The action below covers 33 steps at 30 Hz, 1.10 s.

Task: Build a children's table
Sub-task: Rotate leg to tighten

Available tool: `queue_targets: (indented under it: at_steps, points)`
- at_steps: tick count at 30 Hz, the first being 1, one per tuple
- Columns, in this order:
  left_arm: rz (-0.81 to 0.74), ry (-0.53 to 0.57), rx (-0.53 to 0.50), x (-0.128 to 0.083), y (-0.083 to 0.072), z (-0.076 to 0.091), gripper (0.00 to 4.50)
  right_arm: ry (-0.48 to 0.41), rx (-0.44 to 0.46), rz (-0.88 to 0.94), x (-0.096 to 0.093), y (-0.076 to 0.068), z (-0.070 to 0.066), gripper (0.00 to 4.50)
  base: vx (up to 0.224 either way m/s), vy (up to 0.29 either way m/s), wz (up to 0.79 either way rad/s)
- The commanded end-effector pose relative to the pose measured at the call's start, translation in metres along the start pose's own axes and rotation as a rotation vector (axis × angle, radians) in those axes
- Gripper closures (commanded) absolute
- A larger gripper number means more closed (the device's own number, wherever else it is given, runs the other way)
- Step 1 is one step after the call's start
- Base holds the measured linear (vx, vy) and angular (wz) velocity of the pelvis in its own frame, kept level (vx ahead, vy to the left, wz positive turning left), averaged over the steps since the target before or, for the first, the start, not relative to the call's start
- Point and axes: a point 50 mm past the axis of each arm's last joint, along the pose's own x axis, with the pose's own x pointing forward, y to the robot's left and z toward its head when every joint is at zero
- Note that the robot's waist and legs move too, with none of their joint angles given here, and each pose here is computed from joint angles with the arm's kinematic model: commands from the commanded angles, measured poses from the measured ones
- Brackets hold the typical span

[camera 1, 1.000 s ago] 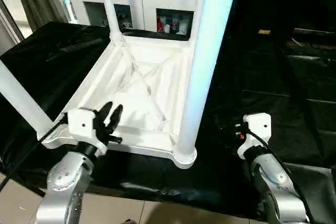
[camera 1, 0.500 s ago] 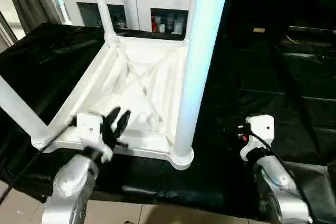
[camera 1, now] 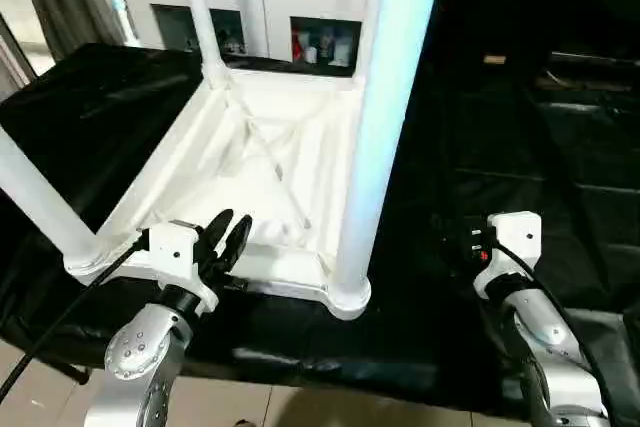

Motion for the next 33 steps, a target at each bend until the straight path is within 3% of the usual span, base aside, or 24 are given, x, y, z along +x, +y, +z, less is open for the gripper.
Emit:
queue_targets:
  at_steps: [1, 8, 14, 18, 22, 24, 27, 33]
  points:
    - [-0.003, 0.005, 0.017, 0.000, 0.000, 0.000, 3.05, -0.001, 0.004, 0.028, 0.001, 0.005, 0.001, 0.61, -0.152, 0.032, 0.04]
    - [-0.003, -0.005, 0.025, 0.007, 0.001, 0.003, 3.05, -0.008, 0.015, 0.119, 0.002, 0.012, 0.006, 0.61, -0.203, 0.014, 0.04]
    - [0.003, -0.008, 0.030, 0.008, 0.001, 0.004, 3.05, -0.007, 0.022, 0.110, 0.002, 0.012, 0.005, 0.61, -0.029, -0.022, 0.29]
    - [0.006, -0.007, 0.032, 0.008, 0.001, 0.004, 3.05, -0.015, 0.028, 0.086, 0.001, 0.011, 0.005, 0.61, -0.054, 0.229, 0.20]
    - [0.002, -0.002, 0.045, 0.006, 0.001, 0.003, 3.05, -0.007, 0.037, 0.009, 0.001, 0.004, 0.002, 0.61, -0.039, 0.268, -0.02]
    - [-0.003, 0.000, 0.049, 0.006, 0.001, 0.003, 3.05, 0.020, -0.017, -0.054, -0.002, -0.004, -0.003, 0.61, -0.061, 0.222, -0.07]
    - [-0.005, 0.004, 0.050, 0.007, 0.002, 0.003, 3.05, 0.044, -0.068, -0.168, -0.004, -0.020, -0.008, 0.61, -0.042, 0.175, -0.03]
    - [0.000, -0.013, 0.045, 0.012, 0.005, 0.006, 3.05, 0.053, -0.054, -0.298, -0.007, -0.048, -0.009, 0.61, -0.049, 0.259, 0.02]
